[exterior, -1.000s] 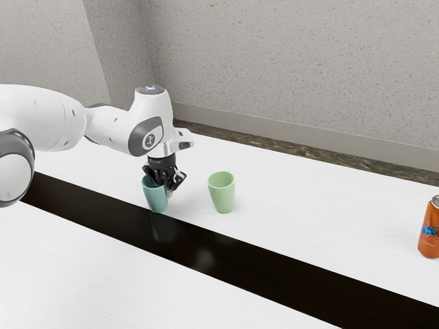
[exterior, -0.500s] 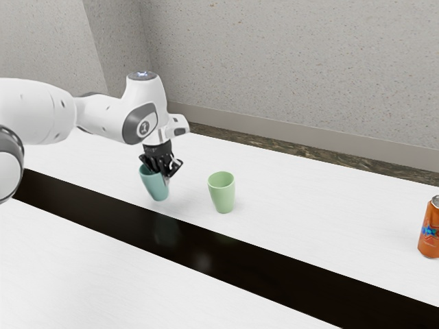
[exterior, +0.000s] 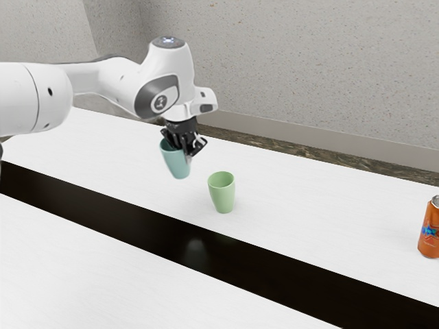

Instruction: Place the left cup onto the right cup

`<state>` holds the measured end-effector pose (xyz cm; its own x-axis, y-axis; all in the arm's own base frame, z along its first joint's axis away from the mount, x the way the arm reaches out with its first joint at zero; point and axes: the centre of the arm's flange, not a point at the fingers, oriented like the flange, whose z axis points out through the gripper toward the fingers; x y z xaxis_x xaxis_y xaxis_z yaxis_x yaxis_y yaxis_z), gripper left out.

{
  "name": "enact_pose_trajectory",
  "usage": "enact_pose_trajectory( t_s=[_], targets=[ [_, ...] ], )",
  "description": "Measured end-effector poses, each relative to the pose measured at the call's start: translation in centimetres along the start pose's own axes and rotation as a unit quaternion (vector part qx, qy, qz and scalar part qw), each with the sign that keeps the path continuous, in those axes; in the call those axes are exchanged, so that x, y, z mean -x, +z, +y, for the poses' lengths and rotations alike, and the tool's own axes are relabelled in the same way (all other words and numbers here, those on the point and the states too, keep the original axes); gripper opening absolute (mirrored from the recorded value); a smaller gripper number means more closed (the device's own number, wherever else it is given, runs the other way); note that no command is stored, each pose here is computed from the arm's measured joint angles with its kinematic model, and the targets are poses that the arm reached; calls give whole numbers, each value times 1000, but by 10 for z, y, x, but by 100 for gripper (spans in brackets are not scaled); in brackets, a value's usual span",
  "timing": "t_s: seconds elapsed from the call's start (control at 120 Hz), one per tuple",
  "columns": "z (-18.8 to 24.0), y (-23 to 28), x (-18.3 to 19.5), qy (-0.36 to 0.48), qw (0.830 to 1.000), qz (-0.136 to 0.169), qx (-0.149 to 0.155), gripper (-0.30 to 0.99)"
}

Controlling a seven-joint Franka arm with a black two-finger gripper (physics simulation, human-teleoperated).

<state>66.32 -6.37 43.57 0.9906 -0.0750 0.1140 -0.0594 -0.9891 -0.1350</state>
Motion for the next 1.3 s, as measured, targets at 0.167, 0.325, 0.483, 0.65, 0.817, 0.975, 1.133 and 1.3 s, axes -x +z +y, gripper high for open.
enact_pose_trajectory(
  t_s=[0.167, 0.325, 0.483, 0.65, 0.817, 0.975, 1.133, 1.3],
  targets=[
    [18, -13, 0, -5, 1000, -6, -2, -9],
    [36, -34, -5, -13, 1000, -2, 2, -9],
    [40, -41, -14, -22, 1000, 1, -1, -9],
    [35, -34, -25, -37, 999, -2, -3, -9],
    [62, -45, -27, -33, 999, -5, 10, -9],
    [86, -45, -24, -30, 999, -16, 16, -9],
    [98, -50, -31, -36, 999, -10, 15, -9],
    [95, -42, -45, -50, 999, -8, 12, -9]
  ],
)
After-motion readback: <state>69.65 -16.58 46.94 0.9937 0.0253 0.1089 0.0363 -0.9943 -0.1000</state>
